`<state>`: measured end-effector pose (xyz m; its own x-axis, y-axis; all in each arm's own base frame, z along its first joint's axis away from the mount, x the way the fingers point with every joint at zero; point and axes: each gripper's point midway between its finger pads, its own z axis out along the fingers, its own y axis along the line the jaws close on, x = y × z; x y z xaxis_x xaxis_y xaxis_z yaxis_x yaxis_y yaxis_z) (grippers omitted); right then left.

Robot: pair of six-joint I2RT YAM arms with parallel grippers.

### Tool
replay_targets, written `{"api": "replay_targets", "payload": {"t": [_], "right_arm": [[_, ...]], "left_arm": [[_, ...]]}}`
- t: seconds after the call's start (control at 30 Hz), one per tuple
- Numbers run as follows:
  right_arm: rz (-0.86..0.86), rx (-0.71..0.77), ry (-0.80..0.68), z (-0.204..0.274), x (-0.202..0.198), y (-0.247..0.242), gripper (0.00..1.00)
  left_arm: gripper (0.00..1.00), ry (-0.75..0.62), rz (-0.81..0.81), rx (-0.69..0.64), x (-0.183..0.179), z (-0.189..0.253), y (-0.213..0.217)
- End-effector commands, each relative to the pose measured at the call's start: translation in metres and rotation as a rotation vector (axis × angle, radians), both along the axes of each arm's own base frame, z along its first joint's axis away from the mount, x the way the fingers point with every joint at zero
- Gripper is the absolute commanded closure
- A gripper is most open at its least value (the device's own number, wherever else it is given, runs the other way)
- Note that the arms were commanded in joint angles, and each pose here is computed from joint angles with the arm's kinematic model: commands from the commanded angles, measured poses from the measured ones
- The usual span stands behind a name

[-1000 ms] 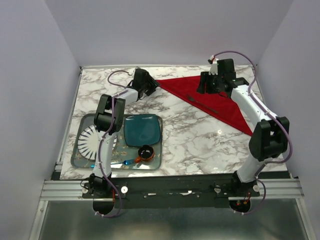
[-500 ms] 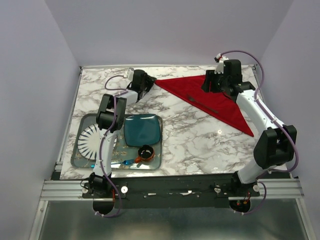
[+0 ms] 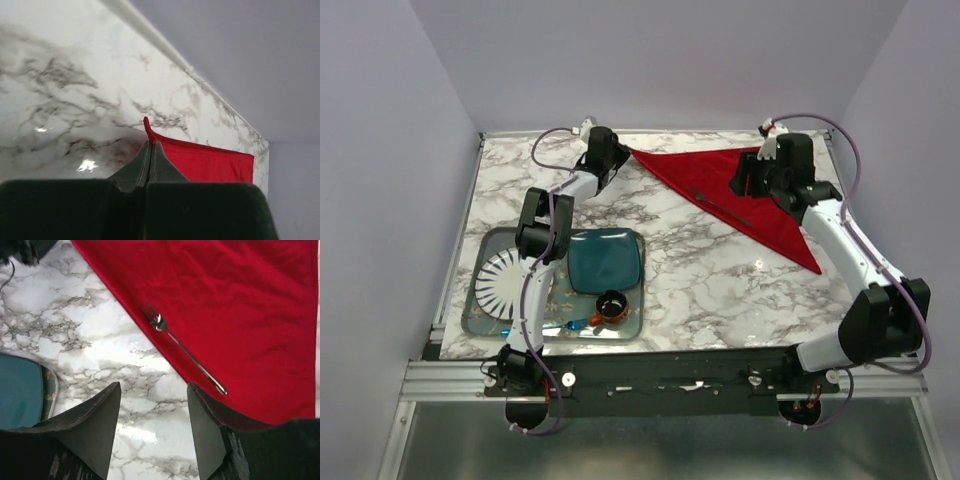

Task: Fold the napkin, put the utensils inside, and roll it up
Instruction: Fold the napkin

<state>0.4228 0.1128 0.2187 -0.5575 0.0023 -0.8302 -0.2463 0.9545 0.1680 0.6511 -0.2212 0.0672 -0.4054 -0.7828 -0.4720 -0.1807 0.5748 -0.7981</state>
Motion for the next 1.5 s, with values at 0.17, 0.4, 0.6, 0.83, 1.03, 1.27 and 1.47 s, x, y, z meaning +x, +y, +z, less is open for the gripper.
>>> {"api": "replay_targets", "payload": {"t": [0.17,0.4,0.6,0.83,1.03,1.27,1.47], "right_arm": [[-0.161,0.3,0.102,-0.013,-0.073,-0.017,0.36],[-0.177,0.353,0.034,0.001,-0.108,-0.026,0.35],[-0.217,0.357,0.03,-0.008,-0.128,-0.036,0.34],[-0.253,0.348,-0.005,-0.006,-0.14,-0.046,0.33],[-0.29,0.332,0.002,-0.012,-0.146,-0.054,0.32],[-0.303,0.324,0.013,-0.018,-0.149,-0.058,0.3],[-0.299,0.33,0.049,-0.028,-0.149,-0.056,0.3]], "left_arm": [[1.0,-0.297,-0.295,0.212,-0.049,0.113,-0.098],[1.0,-0.314,-0.462,0.199,-0.105,0.105,-0.171],[1.0,-0.332,-0.561,0.225,-0.146,0.106,-0.218],[1.0,-0.286,-0.604,0.204,-0.169,0.085,-0.248],[1.0,-0.252,-0.629,0.151,-0.183,0.075,-0.273],[1.0,-0.222,-0.639,0.149,-0.193,0.059,-0.281],[1.0,-0.201,-0.629,0.126,-0.193,0.048,-0.287]]}}
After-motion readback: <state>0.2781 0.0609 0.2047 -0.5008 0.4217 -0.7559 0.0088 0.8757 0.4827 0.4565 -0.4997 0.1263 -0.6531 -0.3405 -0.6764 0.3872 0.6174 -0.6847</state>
